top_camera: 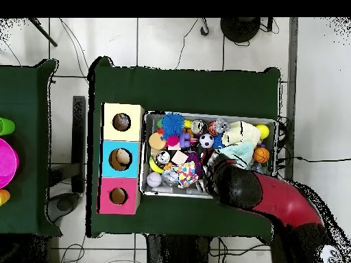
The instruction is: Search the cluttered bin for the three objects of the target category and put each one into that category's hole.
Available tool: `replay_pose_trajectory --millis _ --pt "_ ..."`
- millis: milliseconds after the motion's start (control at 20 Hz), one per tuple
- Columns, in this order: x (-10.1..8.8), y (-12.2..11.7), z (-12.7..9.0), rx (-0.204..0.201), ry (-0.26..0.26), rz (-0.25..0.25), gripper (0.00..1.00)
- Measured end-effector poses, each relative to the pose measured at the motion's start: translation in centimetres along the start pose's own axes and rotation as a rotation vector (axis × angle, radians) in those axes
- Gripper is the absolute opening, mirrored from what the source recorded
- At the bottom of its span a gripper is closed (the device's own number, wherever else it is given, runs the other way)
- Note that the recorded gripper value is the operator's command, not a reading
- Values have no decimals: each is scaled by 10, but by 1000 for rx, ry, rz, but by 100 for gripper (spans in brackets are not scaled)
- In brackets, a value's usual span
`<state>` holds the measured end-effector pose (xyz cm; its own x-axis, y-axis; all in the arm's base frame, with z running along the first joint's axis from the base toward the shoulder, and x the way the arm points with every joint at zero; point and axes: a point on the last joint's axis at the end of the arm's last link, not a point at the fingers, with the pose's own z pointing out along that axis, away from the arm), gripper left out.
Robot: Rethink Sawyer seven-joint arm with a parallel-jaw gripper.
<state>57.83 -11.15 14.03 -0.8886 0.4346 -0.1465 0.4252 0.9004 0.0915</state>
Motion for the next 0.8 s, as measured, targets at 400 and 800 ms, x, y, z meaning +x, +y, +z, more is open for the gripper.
replay_pose_trajectory --millis 400,800 --pt "31 78 12 -7 -34 -139 100" --pt "34 78 41 -25 -115 -132 100"
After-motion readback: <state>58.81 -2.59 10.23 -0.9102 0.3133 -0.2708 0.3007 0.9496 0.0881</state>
